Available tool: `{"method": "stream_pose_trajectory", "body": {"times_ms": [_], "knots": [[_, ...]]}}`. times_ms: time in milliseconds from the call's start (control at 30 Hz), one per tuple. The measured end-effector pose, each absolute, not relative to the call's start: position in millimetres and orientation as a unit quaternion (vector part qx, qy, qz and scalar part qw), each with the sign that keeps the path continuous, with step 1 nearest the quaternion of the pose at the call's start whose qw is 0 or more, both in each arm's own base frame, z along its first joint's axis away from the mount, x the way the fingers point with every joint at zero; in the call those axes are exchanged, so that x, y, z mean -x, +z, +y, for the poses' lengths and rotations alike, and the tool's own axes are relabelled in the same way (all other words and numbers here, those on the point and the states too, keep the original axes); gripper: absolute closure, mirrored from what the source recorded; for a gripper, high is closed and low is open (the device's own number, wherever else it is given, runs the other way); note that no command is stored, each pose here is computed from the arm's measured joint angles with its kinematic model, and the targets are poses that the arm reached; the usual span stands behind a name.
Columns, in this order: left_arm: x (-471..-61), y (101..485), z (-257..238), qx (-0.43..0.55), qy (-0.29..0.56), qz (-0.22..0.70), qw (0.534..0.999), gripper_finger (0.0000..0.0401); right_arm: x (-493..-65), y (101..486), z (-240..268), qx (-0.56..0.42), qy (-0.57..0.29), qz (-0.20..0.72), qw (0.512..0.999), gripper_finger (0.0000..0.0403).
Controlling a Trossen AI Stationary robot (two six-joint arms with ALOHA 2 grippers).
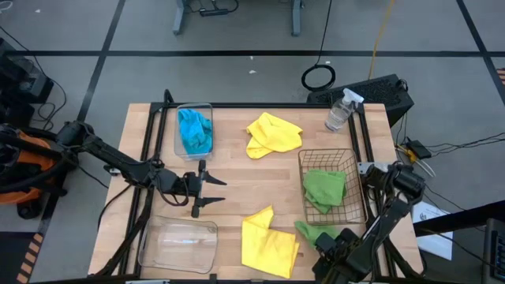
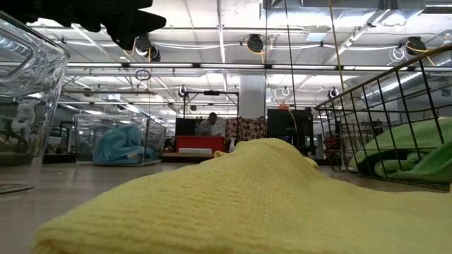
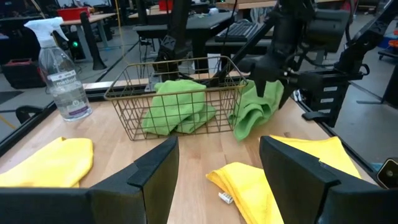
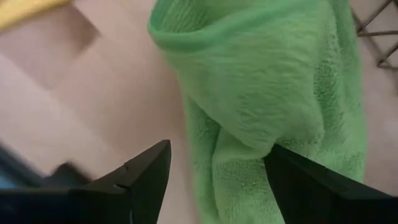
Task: Sort microfiber towel by color & place in baskets
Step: Put the green microfiber cloth into the wire basket
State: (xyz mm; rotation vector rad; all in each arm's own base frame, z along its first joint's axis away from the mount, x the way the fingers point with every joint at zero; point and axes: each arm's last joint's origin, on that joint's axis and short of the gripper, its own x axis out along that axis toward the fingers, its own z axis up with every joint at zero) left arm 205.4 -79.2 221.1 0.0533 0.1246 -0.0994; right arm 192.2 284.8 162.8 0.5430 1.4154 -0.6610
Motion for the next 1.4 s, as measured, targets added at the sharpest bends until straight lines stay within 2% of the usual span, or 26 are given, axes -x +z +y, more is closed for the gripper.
{"method": "stream_pose_trajectory", "body": {"times_ms": [167, 333, 467, 667, 867, 1167, 1400], "knots": [[-205.4, 221.0, -79.2, -0.027, -0.05, 0.063, 0.996, 0.0171, -186.2, 152.1, 283.6, -0.183, -0.305, 0.644, 0.677, 0.0126], [-205.4, 220.8, -79.2, -0.027, -0.05, 0.064, 0.996, 0.0171, -185.3, 151.5, 284.2, -0.182, -0.306, 0.645, 0.676, 0.009], [-205.4, 220.8, -79.2, -0.027, -0.05, 0.064, 0.996, 0.0171, -186.8, 151.5, 286.5, -0.193, -0.297, 0.644, 0.678, 0.0079], [-205.4, 220.9, -79.2, -0.027, -0.05, 0.063, 0.996, 0.0171, -190.3, 173.6, 295.0, -0.173, -0.273, 0.654, 0.685, 0.0078], [-205.4, 220.9, -79.2, -0.027, -0.05, 0.063, 0.996, 0.0171, -181.0, 194.9, 295.0, -0.114, -0.295, 0.644, 0.697, 0.0078], [-205.2, 219.2, -79.1, -0.033, -0.05, 0.071, 0.996, 0.0171, -163.0, 168.4, 297.4, -0.095, -0.293, 0.636, 0.708, 0.008], [-205.2, 219.2, -79.1, -0.033, -0.05, 0.071, 0.996, 0.0171, -153.6, 145.5, 292.9, -0.111, -0.3, 0.63, 0.708, 0.0104]]}}
